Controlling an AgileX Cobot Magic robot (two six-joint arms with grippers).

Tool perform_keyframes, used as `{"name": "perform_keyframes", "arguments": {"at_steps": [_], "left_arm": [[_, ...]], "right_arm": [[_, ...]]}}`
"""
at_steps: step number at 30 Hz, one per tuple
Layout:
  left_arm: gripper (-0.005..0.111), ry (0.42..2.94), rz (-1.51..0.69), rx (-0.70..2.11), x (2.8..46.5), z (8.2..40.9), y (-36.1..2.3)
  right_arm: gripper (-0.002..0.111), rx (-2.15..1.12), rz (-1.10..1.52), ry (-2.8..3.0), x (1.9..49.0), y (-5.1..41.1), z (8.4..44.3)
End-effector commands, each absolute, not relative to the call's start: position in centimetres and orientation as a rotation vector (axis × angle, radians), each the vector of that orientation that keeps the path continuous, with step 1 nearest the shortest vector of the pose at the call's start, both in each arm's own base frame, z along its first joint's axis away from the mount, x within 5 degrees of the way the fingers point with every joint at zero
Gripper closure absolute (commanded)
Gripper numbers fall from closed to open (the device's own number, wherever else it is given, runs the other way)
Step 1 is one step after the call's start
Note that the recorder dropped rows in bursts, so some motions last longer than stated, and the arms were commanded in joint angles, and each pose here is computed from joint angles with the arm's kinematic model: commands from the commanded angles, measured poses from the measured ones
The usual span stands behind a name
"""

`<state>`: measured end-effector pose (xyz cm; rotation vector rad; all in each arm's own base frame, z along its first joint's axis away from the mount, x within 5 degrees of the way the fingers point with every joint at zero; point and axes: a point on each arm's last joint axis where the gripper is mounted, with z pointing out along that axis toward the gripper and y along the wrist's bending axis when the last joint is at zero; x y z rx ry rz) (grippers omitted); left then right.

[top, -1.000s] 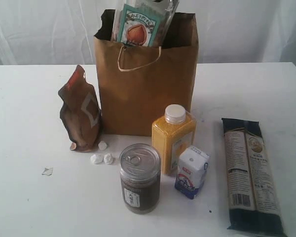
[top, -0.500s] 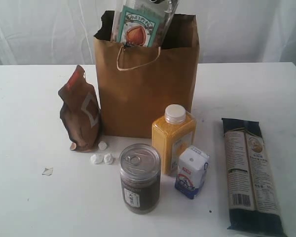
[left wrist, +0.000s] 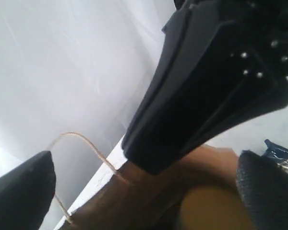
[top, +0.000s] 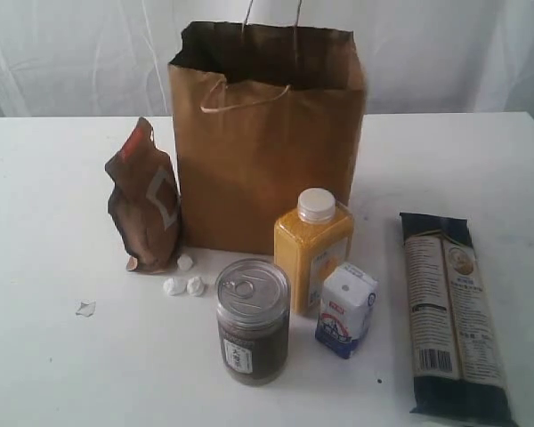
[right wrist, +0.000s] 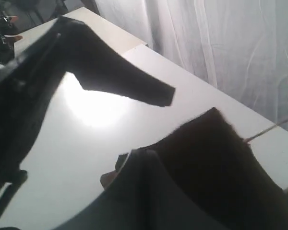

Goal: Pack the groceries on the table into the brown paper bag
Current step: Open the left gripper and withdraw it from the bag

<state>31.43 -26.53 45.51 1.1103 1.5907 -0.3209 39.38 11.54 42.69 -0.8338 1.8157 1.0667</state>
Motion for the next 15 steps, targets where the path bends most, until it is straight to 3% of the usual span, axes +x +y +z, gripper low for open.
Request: {"name": "perform_keyframes", "arguments": {"at_steps": [1, 11, 15], "left_arm": [[0.003, 1.581, -0.337, 1.091, 31.0, 46.2, -26.2], [0.003, 1.606, -0.34, 1.118, 30.8, 45.9, -26.2], [0.003, 1.674, -0.35, 1.189, 30.4, 45.2, -26.1]], "right_arm": [[0.108, -0.876, 0.993, 1.817, 40.1, 10.6, 41.8], [0.108, -0.804, 0.876, 1.912, 40.7, 7.1, 41.5], [0.108, -0.637, 0.72, 2.03, 41.4, 3.8, 41.2]]}}
